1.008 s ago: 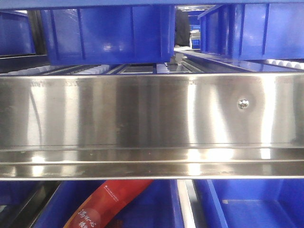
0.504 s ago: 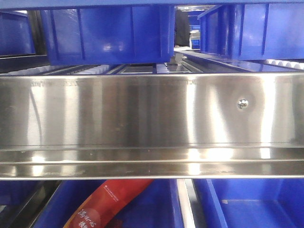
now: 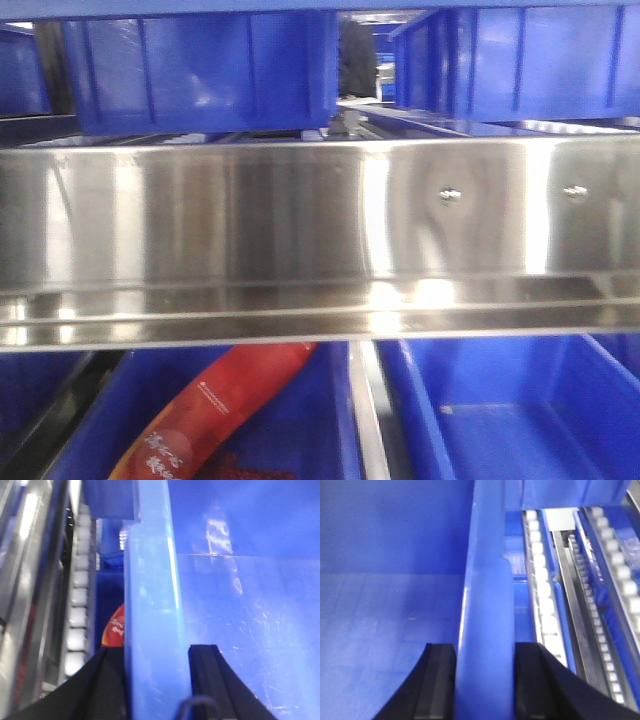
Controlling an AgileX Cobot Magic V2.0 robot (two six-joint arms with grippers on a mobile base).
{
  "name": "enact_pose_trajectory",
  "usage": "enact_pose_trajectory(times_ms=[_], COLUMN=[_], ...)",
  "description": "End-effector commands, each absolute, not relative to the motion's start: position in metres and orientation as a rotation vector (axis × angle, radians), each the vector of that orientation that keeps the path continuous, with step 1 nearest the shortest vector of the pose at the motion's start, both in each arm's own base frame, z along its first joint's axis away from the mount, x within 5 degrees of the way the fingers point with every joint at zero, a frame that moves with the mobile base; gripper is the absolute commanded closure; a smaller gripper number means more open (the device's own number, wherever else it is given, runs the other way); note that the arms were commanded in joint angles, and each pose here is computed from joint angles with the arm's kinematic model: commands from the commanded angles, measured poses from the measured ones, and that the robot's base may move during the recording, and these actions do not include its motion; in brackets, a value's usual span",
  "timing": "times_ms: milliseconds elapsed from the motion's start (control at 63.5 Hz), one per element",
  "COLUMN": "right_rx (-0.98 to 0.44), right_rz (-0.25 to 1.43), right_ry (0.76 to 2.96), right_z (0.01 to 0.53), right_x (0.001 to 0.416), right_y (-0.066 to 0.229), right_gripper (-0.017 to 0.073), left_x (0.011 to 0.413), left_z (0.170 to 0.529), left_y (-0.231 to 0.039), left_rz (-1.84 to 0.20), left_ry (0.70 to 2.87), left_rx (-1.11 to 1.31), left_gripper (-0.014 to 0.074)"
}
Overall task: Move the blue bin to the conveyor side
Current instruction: 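Back the base away from the shelf holding the bin in both grippers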
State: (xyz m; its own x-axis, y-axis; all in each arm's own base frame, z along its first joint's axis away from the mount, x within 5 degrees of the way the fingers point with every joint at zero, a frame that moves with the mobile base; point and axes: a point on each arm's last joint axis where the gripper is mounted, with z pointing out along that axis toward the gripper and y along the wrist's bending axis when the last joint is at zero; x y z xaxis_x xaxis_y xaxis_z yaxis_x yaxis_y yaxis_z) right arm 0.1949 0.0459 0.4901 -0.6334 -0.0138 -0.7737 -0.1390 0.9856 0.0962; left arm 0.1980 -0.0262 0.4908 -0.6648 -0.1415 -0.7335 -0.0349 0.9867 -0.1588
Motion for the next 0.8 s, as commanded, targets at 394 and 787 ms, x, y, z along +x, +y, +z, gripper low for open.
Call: enact_pose_trajectory(times_ms=[394,787], right_rx=[-0.103,-0.103], right_rz=[0.129,0.129], right_ry=[2.110,2.110], right_z=[0.5058,0.5058], right_x=[0.1922,0.1922], right_y=[0.0396,0.0396], right_gripper=[0.0641,0.0641], left_x=[0.1922,0.1922], left_z=[0.5049,0.5049], left_y=[-0.0231,-0.0231], left_rz=[-0.149,-0.149], left_ry=[2.177,2.177], left_rx=[-0.114,-0.114], left_gripper=[0.0611,0.0611])
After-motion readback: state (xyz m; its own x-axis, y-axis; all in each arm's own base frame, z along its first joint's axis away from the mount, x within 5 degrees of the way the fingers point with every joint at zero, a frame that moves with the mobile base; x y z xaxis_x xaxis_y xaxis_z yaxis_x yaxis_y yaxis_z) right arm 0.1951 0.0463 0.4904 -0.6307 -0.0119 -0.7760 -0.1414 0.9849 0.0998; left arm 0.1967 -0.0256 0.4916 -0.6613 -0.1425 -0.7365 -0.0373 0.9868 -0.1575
